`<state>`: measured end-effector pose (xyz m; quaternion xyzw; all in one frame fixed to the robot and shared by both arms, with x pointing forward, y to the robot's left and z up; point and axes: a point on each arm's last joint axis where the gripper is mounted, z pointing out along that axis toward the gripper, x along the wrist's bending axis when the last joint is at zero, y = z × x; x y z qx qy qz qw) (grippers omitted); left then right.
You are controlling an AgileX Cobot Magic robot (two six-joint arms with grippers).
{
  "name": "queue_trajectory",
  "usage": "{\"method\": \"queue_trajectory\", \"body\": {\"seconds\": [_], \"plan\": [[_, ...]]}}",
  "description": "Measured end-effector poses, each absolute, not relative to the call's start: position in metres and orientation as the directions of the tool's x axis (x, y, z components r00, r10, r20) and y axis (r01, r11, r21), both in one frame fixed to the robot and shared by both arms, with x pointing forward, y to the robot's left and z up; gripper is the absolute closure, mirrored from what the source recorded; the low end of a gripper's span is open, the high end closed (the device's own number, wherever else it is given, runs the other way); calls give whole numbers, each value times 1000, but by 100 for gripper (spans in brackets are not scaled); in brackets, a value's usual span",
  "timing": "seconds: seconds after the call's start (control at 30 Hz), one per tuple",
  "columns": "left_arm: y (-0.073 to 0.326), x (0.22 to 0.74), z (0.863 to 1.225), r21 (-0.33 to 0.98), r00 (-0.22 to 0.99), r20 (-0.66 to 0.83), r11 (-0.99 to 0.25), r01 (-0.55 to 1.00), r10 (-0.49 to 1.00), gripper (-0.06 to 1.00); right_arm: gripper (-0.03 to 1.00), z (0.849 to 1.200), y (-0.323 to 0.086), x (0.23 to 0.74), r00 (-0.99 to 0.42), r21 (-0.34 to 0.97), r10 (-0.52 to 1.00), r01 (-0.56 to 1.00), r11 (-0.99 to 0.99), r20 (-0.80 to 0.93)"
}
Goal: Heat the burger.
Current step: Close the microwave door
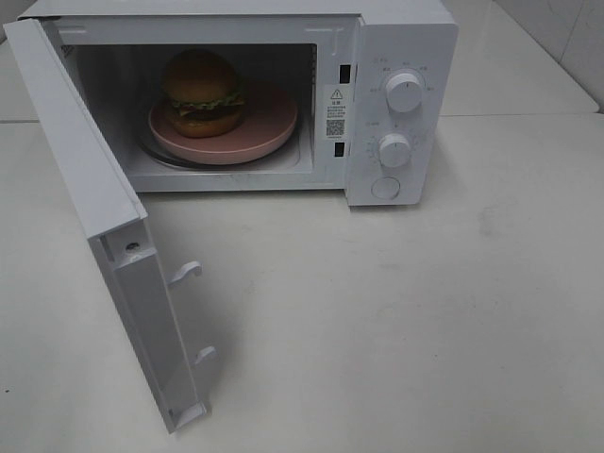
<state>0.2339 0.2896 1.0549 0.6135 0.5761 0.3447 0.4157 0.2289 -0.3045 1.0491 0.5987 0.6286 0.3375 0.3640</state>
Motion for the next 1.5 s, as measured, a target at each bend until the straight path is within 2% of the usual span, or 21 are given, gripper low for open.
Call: {"method": "queue_trajectory", "body": {"seconds": [0.67,0.87,0.9,0.93,0.97,1.0,1.03,1.07,1.1,1.13,1.17,1.2,1.23,1.27,1.3,1.33,1.37,1.5], "plan": [[289,232,1059,914,101,-58,12,406,993,-5,21,1049,-304,229,-18,860,998,507,55,-54],[290,252,1071,912,90,-66,24,409,994,-2,21,1049,-304,229,-18,860,998,507,55,-54],[290,255,1072,913,88,-67,26,407,994,0,21,1049,-304,229,-18,860,998,507,55,-54],[291,262,1075,915,83,-69,30,403,994,7,21,1049,-304,229,-18,860,998,507,55,-54],[291,262,1075,915,83,-69,30,403,994,7,21,1049,-304,229,-18,860,998,507,55,-54],[291,266,1076,917,80,-70,33,398,994,12,21,1049,-304,229,-18,860,998,507,55,-54],[292,273,1079,921,75,-72,38,388,995,23,21,1049,-304,229,-18,860,998,507,55,-54],[292,273,1079,921,75,-72,38,388,995,23,21,1049,-304,229,-18,860,998,507,55,-54],[292,279,1080,921,70,-72,39,387,995,36,21,1049,-304,229,-18,860,998,507,55,-54],[292,279,1080,921,70,-72,39,387,995,36,21,1049,-304,229,-18,860,998,507,55,-54],[293,283,1080,920,67,-70,39,390,995,43,21,1049,-304,229,-18,860,998,507,55,-54],[293,289,1081,917,61,-66,36,396,996,55,21,1049,-304,229,-18,860,998,507,55,-54],[293,289,1081,917,61,-66,36,396,996,55,21,1049,-304,229,-18,860,998,507,55,-54],[294,294,1081,915,57,-61,33,403,997,62,21,1049,-304,229,-18,860,998,507,55,-54],[295,302,1080,909,48,-50,25,417,998,75,21,1049,-304,229,-18,860,998,507,55,-54],[295,302,1080,909,48,-50,25,417,998,75,21,1049,-304,229,-18,860,998,507,55,-54],[296,311,1079,909,41,-44,23,417,998,87,21,1049,-304,229,-18,860,998,507,55,-54],[297,324,1072,908,32,-44,26,418,999,94,21,1049,-304,229,-18,860,998,507,55,-54]]}}
